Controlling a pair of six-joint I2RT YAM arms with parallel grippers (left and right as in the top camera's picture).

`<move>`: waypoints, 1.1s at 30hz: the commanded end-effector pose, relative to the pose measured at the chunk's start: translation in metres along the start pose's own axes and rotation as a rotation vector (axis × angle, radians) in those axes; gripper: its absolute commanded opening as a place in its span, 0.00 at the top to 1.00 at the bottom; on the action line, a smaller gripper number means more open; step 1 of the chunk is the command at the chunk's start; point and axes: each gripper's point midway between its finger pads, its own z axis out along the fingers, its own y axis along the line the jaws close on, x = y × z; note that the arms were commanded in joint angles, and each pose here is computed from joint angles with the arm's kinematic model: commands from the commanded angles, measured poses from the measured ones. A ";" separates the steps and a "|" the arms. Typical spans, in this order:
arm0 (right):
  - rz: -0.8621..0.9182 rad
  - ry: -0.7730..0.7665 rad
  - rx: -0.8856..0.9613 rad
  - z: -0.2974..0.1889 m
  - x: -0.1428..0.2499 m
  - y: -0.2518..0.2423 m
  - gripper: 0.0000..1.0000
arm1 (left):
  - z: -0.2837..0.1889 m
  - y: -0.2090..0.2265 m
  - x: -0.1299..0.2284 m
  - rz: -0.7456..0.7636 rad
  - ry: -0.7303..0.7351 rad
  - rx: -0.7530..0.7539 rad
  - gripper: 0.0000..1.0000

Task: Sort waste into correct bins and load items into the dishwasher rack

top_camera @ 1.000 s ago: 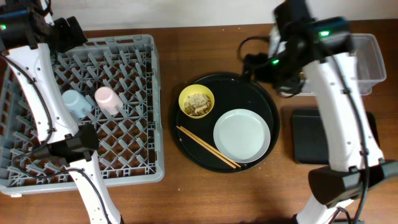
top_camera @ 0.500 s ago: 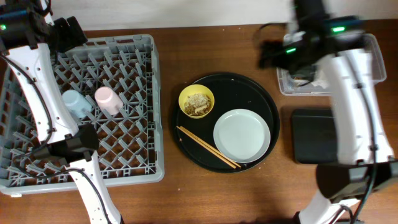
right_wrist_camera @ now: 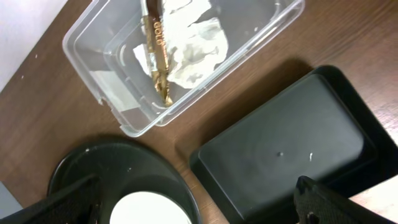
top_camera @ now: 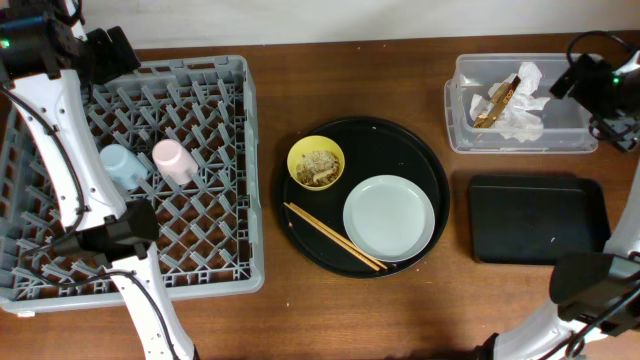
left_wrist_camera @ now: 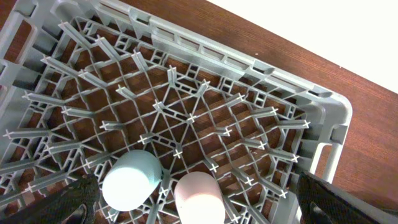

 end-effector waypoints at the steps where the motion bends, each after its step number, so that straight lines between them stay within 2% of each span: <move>1: 0.015 -0.025 0.008 -0.006 -0.005 -0.004 0.01 | -0.006 -0.002 -0.002 -0.005 -0.011 0.020 0.01; 3: 0.014 -0.025 0.007 -0.006 -0.005 -0.004 0.01 | -0.006 -0.006 -0.001 -0.005 -0.006 0.041 0.01; 4: 0.014 -0.025 0.007 -0.006 -0.005 -0.004 0.01 | -0.007 -0.017 0.002 -0.004 0.010 0.108 0.01; 7: 0.014 -0.025 0.007 -0.006 -0.005 -0.004 0.01 | -0.026 -0.078 0.016 0.000 0.096 0.475 0.01; 9: 0.014 -0.025 0.007 -0.006 -0.005 -0.004 0.01 | -0.042 -0.105 0.023 0.006 0.138 0.648 0.01; 12: 0.014 -0.025 0.007 -0.006 -0.005 -0.004 0.01 | -0.047 -0.111 0.025 0.008 0.148 0.689 0.01; 20: 0.014 -0.025 0.007 -0.006 -0.005 -0.004 0.01 | -0.042 -0.105 0.024 0.008 0.138 0.647 0.01; 24: 0.014 -0.025 0.007 -0.006 -0.005 -0.004 0.01 | -0.014 -0.053 0.011 0.004 0.057 0.306 0.01; 27: 0.014 -0.025 0.007 -0.006 -0.005 -0.004 0.01 | -0.007 -0.018 0.002 -0.006 0.012 0.120 0.01; 29: 0.014 -0.025 0.007 -0.006 -0.005 -0.004 0.01 | -0.006 -0.002 -0.002 -0.017 -0.003 0.055 0.01; 33: 0.014 -0.025 0.007 -0.006 -0.005 -0.004 0.01 | -0.006 0.004 -0.003 -0.026 -0.005 0.047 0.01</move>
